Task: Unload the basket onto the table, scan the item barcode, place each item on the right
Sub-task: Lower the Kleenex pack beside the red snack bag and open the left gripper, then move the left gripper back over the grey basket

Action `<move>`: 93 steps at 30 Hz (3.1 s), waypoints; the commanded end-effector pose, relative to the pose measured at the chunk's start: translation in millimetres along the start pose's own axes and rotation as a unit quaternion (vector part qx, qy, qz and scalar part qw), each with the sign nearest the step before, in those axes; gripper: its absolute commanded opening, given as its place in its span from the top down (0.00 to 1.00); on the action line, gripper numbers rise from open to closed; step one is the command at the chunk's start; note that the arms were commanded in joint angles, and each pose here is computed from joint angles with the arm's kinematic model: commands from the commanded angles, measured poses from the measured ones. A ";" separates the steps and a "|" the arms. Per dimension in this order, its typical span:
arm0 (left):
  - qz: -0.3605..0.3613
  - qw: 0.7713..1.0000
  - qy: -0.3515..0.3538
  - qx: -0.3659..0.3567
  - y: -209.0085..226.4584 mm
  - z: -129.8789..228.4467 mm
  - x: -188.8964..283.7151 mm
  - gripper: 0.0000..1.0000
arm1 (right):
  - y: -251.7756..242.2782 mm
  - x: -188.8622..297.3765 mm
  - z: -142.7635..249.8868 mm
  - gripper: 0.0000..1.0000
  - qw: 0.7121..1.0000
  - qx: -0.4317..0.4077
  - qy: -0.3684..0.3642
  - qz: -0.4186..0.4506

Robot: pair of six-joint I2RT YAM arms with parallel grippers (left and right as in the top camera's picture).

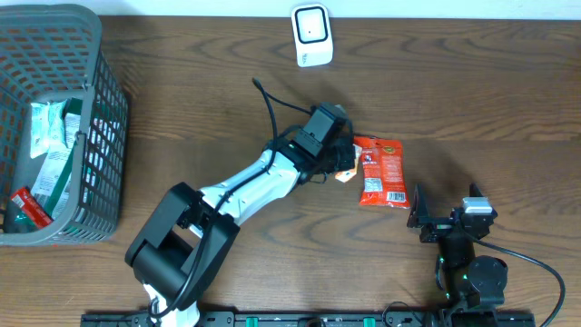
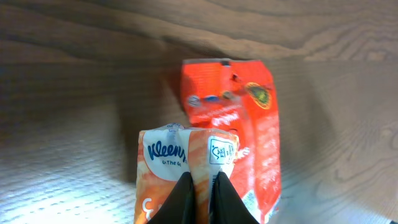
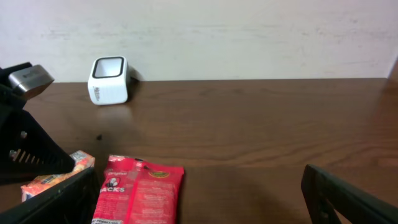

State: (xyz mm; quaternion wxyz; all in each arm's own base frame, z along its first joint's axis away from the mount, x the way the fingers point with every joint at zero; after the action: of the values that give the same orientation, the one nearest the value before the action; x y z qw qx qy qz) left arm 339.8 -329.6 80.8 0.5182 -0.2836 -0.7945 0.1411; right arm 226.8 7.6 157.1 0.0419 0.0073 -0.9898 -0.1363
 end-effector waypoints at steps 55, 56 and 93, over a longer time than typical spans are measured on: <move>0.077 0.996 0.042 -0.002 38.2 0.3 -16.8 0.68 | -3.1 0.2 -0.8 0.01 1.000 -0.009 -0.003 0.008; 0.080 0.996 0.044 -0.003 37.2 0.7 -16.5 0.66 | -3.1 0.2 -0.8 0.01 1.000 -0.009 -0.003 0.008; -0.466 0.846 -0.207 0.156 235.9 -115.7 486.6 0.25 | -3.1 0.2 -0.8 0.01 1.000 -0.009 -0.003 0.008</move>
State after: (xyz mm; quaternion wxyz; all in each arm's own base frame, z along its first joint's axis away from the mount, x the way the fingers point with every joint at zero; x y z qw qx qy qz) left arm 374.8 93.6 389.5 0.3591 0.1825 -0.9139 0.0493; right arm 226.8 7.6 157.2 0.0417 0.0071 -0.9898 -0.1363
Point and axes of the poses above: each gripper's point midway between its finger pads, its own x axis back along the fingers, its own y axis along the line the jaws close on, z = x × y, the point moved 2 cm from there along x, back along the fingers, and after that the axes turned 13 degrees about -x, right-handed, at the moved point
